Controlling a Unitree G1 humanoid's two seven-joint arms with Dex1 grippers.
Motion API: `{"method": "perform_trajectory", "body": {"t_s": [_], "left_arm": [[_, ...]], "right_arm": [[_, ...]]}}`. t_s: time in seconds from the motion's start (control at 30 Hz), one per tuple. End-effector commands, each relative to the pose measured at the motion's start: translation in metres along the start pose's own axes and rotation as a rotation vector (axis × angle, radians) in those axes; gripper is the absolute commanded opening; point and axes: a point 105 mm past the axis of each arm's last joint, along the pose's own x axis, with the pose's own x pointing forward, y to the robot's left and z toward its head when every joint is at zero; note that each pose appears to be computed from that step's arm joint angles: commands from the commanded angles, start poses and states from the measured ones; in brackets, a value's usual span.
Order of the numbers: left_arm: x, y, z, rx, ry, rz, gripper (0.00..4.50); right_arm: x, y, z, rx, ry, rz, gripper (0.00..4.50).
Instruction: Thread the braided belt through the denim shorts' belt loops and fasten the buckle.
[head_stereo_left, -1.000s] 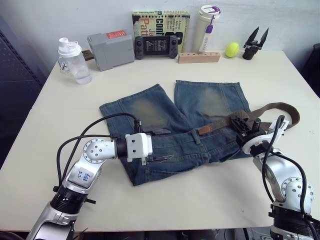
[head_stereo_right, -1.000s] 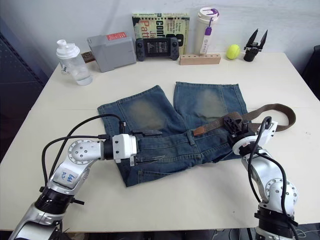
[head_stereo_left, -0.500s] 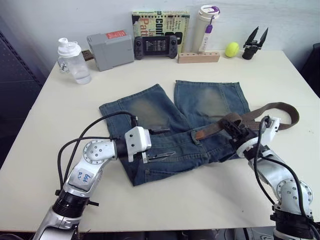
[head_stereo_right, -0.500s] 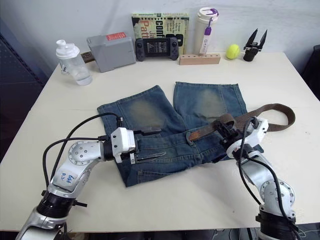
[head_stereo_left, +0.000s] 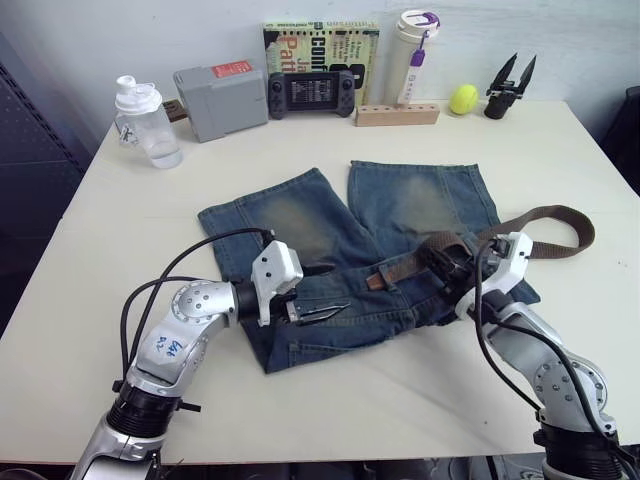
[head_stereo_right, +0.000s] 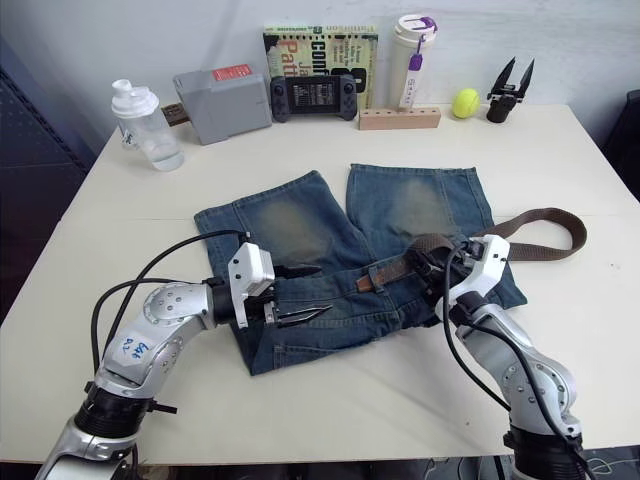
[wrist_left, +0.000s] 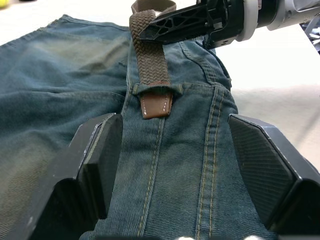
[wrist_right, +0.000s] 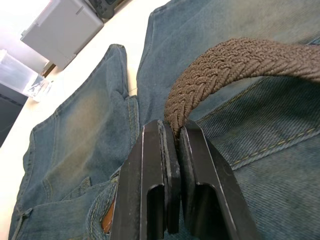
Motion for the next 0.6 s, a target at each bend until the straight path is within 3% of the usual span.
{"method": "perform_trajectory", "body": {"t_s": [0.03, 0.27, 0.47, 0.6], "left_arm": [[0.005, -0.001, 0.003, 0.216, 0.038, 0.005, 3.7], [0.011, -0.006, -0.007, 0.424, 0.088, -0.055, 3.7], [0.011, -0.006, -0.026, 0.679, 0.163, -0.119, 3.7], [0.021, 0.001, -0.027, 0.84, 0.135, -0.12, 3.7]], "right_arm": [[-0.001, 0.019, -0.012, 0.046, 0.016, 0.069, 0.0], [0.005, 0.015, -0.065, 0.229, 0.203, 0.003, 0.0], [0.008, 0.011, -0.067, 0.307, 0.207, -0.031, 0.0], [0.008, 0.014, -0.067, 0.328, 0.214, -0.027, 0.0]]}}
